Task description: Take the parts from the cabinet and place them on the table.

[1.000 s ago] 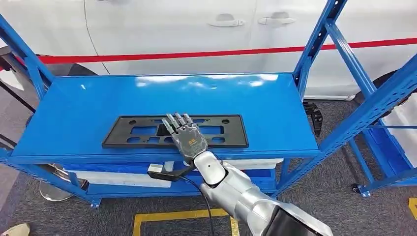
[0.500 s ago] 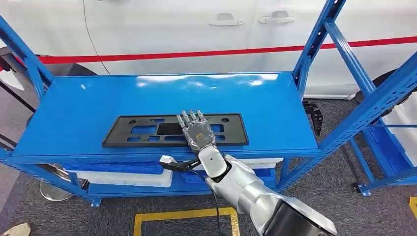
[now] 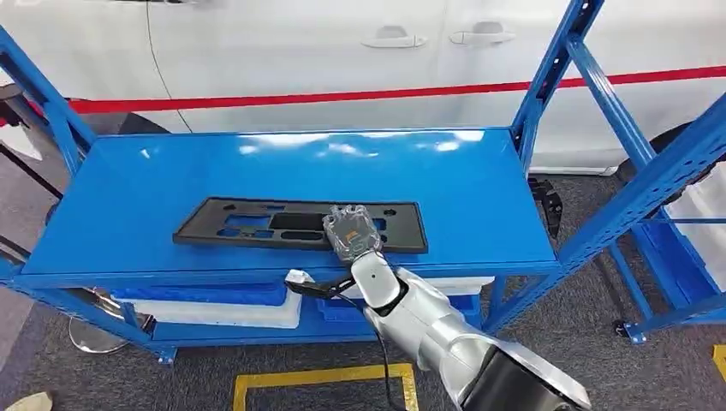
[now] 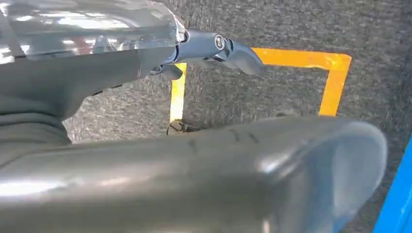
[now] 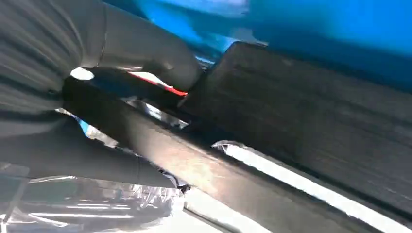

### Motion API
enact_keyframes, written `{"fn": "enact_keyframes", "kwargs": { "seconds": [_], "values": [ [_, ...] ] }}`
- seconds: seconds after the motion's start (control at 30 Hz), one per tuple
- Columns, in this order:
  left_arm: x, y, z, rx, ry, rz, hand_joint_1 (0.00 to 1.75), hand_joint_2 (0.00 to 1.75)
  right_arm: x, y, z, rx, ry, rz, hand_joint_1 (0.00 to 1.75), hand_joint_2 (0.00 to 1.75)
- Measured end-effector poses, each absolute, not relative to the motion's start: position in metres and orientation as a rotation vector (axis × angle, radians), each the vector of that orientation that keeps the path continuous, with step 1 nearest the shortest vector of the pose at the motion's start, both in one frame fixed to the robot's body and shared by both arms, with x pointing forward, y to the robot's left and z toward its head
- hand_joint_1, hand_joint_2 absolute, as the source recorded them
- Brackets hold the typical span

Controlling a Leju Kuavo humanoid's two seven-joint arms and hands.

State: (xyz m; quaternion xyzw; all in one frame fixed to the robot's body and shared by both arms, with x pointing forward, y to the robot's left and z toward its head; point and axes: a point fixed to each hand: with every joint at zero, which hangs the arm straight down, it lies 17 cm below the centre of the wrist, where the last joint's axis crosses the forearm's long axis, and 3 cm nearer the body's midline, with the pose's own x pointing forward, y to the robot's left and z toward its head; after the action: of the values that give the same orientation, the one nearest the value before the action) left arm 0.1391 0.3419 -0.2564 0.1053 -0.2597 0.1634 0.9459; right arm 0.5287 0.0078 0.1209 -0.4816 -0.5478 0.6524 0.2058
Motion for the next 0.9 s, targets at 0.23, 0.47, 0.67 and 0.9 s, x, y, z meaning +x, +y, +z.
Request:
{"fn": "enact_keyframes", "kwargs": {
  "seconds": [0.23, 0.47, 0.67, 0.9],
  "values": [
    [0.150, 0.340, -0.250, 0.204, -0.601, 0.318, 0.00, 0.00, 0.529, 0.004, 0.118, -1.325, -1.528, 1.808, 1.62, 1.75],
    [0.160, 0.337, -0.243, 0.196, -0.662, 0.288, 0.00, 0.00, 0.530, 0.005, 0.126, -1.259, -1.597, 1.740, 1.64, 1.75],
    [0.162, 0.336, -0.242, 0.189, -0.676, 0.307, 0.00, 0.00, 0.522, 0.027, 0.153, -0.877, -1.849, 1.505, 1.64, 1.75],
    [0.160, 0.337, -0.242, 0.186, -0.671, 0.333, 0.00, 0.00, 0.494, 0.044, 0.232, -0.025, -2.144, 0.899, 1.64, 1.75]
  ]
}}
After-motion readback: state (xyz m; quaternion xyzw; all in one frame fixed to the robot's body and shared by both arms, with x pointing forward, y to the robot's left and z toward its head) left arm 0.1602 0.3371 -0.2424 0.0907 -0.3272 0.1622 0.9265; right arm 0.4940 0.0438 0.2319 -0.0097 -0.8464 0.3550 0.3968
